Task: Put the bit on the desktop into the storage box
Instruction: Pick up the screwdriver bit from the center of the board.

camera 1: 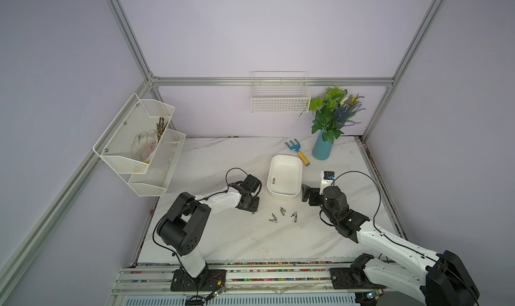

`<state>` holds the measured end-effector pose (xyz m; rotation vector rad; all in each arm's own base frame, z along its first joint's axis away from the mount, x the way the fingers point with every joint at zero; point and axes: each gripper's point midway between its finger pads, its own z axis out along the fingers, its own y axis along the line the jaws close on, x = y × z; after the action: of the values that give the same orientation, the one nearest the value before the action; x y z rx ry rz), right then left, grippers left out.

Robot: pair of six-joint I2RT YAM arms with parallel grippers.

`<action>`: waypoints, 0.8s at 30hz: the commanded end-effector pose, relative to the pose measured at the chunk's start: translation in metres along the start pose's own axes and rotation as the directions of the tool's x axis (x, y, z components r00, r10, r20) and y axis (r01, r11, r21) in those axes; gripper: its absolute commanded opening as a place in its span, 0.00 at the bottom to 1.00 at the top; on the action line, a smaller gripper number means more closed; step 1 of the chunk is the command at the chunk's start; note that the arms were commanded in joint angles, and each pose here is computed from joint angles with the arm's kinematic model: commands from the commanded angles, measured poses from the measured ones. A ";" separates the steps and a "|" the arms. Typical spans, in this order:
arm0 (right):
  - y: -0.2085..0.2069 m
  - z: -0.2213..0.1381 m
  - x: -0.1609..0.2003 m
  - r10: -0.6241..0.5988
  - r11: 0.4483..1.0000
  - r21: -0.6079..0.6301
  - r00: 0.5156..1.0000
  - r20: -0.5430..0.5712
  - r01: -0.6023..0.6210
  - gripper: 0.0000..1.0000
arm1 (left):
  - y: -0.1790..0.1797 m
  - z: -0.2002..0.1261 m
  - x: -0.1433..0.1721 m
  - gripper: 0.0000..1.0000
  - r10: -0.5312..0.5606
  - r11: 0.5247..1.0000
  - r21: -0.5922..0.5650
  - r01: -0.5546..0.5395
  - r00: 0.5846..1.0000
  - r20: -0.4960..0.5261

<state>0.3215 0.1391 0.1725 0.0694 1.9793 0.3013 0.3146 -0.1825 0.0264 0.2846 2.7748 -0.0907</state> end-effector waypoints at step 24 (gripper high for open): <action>-0.005 -0.002 -0.005 0.007 1.000 0.019 1.000 0.028 -0.008 1.00 | 0.006 0.009 0.009 0.16 -0.010 0.999 -0.052 0.008 0.999 -0.047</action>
<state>0.3216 0.1384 0.1732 0.0719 1.9766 0.2985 0.3188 -0.1790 0.0253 0.2648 2.7800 -0.0441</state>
